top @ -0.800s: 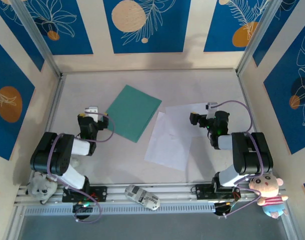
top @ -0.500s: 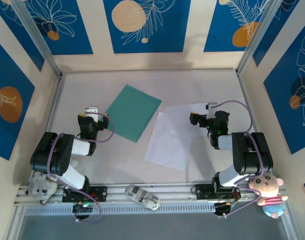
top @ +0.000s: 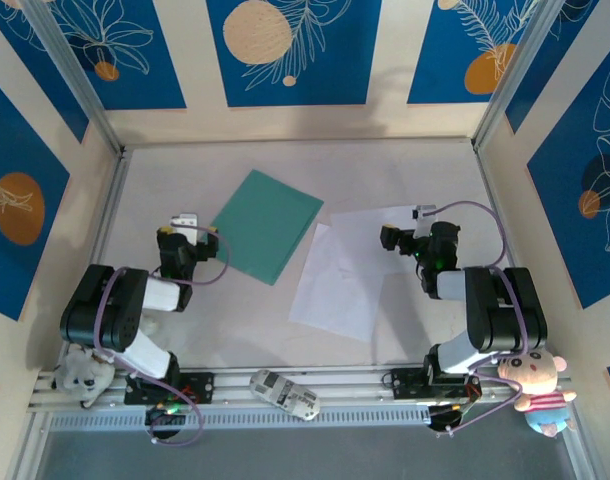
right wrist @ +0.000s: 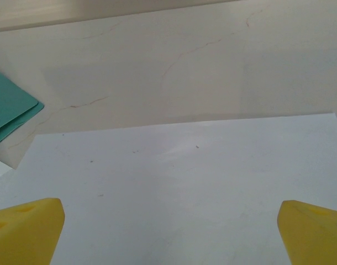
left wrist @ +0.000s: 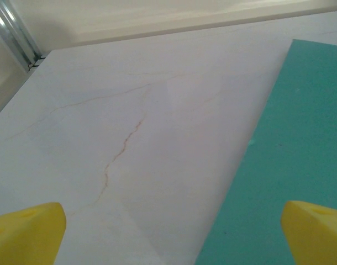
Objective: Put the files into the folder
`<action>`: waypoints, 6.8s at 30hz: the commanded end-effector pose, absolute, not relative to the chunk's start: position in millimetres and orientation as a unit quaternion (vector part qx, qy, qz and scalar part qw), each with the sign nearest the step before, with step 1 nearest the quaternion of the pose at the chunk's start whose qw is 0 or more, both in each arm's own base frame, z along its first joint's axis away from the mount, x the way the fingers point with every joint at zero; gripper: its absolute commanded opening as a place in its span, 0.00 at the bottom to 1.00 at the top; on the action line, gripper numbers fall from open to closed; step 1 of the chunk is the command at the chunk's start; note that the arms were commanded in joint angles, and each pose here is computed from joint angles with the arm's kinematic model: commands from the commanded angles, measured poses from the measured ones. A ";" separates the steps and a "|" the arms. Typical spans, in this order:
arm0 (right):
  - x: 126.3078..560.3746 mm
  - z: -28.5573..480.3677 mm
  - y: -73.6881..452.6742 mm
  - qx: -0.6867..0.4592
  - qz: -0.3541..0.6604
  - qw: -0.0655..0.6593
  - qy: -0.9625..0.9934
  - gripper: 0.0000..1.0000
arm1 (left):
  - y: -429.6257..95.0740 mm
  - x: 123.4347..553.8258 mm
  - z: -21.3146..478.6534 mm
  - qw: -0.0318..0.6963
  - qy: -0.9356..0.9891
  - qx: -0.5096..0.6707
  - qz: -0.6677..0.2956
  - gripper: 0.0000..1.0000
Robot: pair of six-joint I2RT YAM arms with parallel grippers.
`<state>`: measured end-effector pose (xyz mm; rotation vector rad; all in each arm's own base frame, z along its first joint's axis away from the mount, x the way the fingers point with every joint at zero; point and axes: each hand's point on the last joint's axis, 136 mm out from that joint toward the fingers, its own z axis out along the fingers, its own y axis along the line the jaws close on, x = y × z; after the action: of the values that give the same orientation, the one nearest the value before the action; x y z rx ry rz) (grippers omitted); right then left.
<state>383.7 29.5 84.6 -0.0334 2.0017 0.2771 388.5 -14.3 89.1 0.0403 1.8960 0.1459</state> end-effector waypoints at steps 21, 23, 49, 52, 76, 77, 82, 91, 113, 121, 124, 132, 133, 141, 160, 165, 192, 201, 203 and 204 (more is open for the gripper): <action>344.8 213.9 127.1 0.136 0.425 0.353 0.822 0.99 | -64.1 421.7 185.8 0.409 0.903 -0.068 -0.115 1.00; 345.2 209.0 149.0 0.126 0.432 0.330 0.830 0.99 | -70.8 429.2 178.0 0.383 0.913 -0.064 -0.126 1.00; 392.8 93.0 332.8 0.113 0.463 0.097 0.874 0.91 | -74.3 463.7 70.2 0.155 0.971 -0.075 -0.164 1.00; 396.5 85.8 336.0 0.119 0.456 0.089 0.877 0.91 | -74.8 462.2 65.2 0.146 0.972 -0.076 -0.166 1.00; 388.4 64.0 338.0 0.128 0.389 0.064 0.910 0.88 | -81.4 455.7 52.9 0.121 0.972 -0.086 -0.185 1.00; 388.6 62.7 337.6 0.130 0.388 0.063 0.910 0.88 | -81.0 455.4 52.4 0.120 0.972 -0.086 -0.184 1.00; 387.2 56.2 339.4 0.131 0.387 0.054 0.911 0.88 | -81.1 453.9 51.3 0.116 0.972 -0.087 -0.184 1.00; 386.4 46.8 344.1 0.133 0.387 0.044 0.911 0.88 | -81.7 453.5 49.8 0.114 0.972 -0.088 -0.185 1.00; 394.7 65.5 365.7 0.110 0.422 0.044 0.899 0.88 | -92.2 431.4 47.2 0.076 0.966 -0.116 -0.219 1.00; 398.9 109.1 373.1 0.084 0.456 0.054 0.884 0.88 | -102.0 410.4 64.6 0.071 0.953 -0.145 -0.258 1.00; 398.8 124.6 373.6 0.076 0.467 0.060 0.879 0.88 | -108.7 401.3 67.0 0.066 0.945 -0.154 -0.280 1.00; 395.3 159.8 378.4 0.055 0.492 0.064 0.867 0.88 | -120.6 382.6 76.7 0.066 0.931 -0.157 -0.324 1.00; 395.0 163.9 378.3 0.053 0.494 0.067 0.866 0.88 | -121.6 380.5 76.7 0.066 0.929 -0.157 -0.328 1.00; 390.0 177.3 376.9 0.047 0.496 0.071 0.864 0.88 | -130.0 371.9 74.9 0.070 0.919 -0.161 -0.353 1.00; 394.1 180.0 308.4 0.094 0.475 0.107 0.868 0.89 | -199.0 379.6 78.0 0.072 0.903 -0.132 -0.401 1.00; 398.1 179.7 285.6 0.112 0.473 0.113 0.866 0.89 | -217.7 385.3 82.4 0.094 0.901 -0.124 -0.406 1.00; 406.6 216.3 320.2 0.075 0.510 0.109 0.850 0.89 | -145.0 365.6 100.3 0.112 0.932 -0.125 -0.321 1.00; 398.1 254.1 385.9 0.021 0.549 0.097 0.830 0.89 | -97.9 338.0 184.7 0.241 0.927 -0.110 -0.267 1.00; 394.1 259.6 405.6 0.006 0.556 0.091 0.826 0.90 | -84.9 329.6 207.5 0.278 0.923 -0.107 -0.243 1.00; 392.9 259.7 413.7 0.002 0.559 0.087 0.825 0.90 | -79.5 325.4 217.2 0.294 0.921 -0.106 -0.231 1.00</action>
<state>405.1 387.9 250.5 0.0635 2.4453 1.5909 340.7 -102.3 204.0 -0.2909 2.4611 -0.7682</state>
